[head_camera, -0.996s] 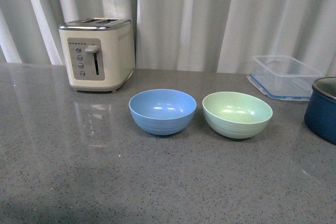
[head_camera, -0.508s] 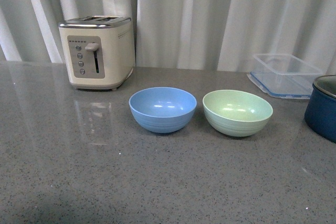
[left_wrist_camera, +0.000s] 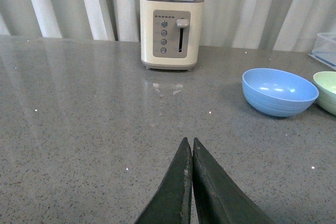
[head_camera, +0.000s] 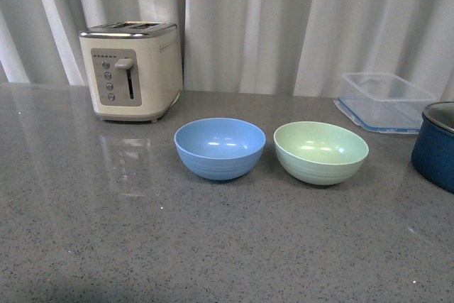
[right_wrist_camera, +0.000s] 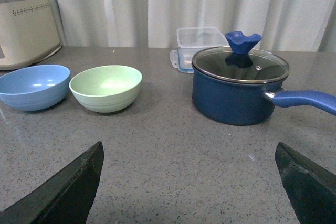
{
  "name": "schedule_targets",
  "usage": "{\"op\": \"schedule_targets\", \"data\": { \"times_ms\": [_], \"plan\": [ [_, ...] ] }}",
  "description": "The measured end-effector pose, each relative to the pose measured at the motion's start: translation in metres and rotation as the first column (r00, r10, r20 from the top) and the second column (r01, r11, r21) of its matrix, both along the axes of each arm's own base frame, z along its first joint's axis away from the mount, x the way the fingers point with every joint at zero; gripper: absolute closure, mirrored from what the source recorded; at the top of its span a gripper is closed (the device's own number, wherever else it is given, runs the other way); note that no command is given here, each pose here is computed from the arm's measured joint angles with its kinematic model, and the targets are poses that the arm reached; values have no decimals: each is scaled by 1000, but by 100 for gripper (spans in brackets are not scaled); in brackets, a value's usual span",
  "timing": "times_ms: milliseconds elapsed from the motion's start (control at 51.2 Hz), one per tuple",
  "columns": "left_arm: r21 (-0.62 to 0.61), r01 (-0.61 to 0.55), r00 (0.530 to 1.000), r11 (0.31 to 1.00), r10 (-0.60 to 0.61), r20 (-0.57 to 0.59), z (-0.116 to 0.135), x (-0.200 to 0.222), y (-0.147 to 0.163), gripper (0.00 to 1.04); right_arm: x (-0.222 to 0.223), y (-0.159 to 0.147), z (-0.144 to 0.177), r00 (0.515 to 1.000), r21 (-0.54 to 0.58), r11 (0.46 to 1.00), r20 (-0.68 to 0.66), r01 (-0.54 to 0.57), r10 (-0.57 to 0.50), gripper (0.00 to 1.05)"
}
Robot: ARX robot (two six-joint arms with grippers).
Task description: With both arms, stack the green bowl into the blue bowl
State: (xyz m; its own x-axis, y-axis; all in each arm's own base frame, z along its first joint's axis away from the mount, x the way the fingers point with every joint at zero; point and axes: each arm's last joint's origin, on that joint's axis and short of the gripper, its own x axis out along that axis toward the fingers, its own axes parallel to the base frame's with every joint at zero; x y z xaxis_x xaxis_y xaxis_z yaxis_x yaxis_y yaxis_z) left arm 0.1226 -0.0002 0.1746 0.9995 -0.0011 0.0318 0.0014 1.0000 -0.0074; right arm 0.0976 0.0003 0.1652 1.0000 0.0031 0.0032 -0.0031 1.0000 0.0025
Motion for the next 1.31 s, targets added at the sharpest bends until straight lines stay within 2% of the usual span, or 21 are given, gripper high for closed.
{"op": "schedule_targets", "data": {
  "times_ms": [664, 742, 1015, 1054, 1308],
  "plan": [
    [0, 0, 1000, 1000, 0, -7, -1, -15, 0, 101, 0, 0, 0, 1000, 0, 1000, 0, 0, 0, 10],
    [0, 0, 999, 1000, 0, -43, -6, -22, 0, 101, 0, 0, 0, 1000, 0, 1000, 0, 0, 0, 10],
    [0, 0, 1000, 1000, 0, -14, -4, -26, 0, 101, 0, 0, 0, 1000, 0, 1000, 0, 0, 0, 10],
    [0, 0, 1000, 1000, 0, -14, -4, -26, 0, 99, 0, 0, 0, 1000, 0, 1000, 0, 0, 0, 10],
    [0, 0, 1000, 1000, 0, -14, -4, -26, 0, 58, 0, 0, 0, 1000, 0, 1000, 0, 0, 0, 10]
  ]
}}
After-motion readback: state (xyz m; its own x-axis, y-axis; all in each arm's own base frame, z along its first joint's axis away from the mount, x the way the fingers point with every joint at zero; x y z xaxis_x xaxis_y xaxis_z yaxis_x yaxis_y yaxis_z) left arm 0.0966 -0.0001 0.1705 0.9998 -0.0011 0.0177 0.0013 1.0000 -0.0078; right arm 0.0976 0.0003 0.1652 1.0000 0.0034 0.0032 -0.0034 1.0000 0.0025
